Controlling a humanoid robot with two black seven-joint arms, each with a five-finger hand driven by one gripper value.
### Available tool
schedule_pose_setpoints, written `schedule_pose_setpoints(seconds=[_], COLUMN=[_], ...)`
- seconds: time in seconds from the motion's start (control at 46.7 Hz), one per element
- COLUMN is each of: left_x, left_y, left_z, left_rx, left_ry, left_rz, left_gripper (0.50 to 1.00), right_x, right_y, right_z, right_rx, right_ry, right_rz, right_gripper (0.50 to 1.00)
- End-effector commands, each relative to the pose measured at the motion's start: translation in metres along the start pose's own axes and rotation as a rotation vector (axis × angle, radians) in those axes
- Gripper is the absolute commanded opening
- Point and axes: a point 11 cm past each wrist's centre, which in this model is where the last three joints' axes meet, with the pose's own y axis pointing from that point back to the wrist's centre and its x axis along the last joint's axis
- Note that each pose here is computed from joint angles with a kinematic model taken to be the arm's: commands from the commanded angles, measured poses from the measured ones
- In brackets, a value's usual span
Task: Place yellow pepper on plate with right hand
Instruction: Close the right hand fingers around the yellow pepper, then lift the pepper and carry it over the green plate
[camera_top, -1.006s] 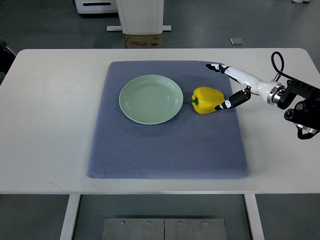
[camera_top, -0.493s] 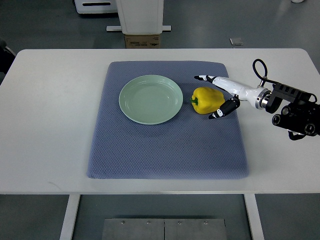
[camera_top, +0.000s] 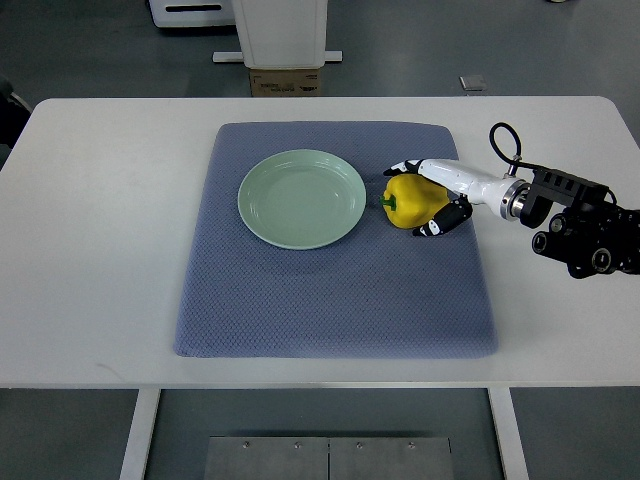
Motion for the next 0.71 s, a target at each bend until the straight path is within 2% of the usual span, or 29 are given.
schedule_pose_setpoints(seconds=[0.0,0.086,0.471,0.685], left_x=[0.0,0.0,0.0,0.0], left_y=[0.0,0.0,0.0,0.0], left_z=[0.0,0.0,0.0,0.0], left_rx=[0.0,0.0,0.0,0.0], left_ry=[0.0,0.0,0.0,0.0], left_rz=[-0.001,0.0,-0.001,0.0], left_gripper=[1.0,1.0,1.0,1.0], right_x=[0.003,0.003,0.013,0.038], right_y=[0.0,0.0,-0.002,-0.008], right_z=[-0.001,0.0,0.0,-0.02], right_rx=[-0.001,-0.004,-0.037,0.0], right_ry=[0.014,0.017,0.029,0.058], right_rz=[-0.004,-0.006,0.007,0.04], right_gripper=[0.638,0.5,0.5,0.5])
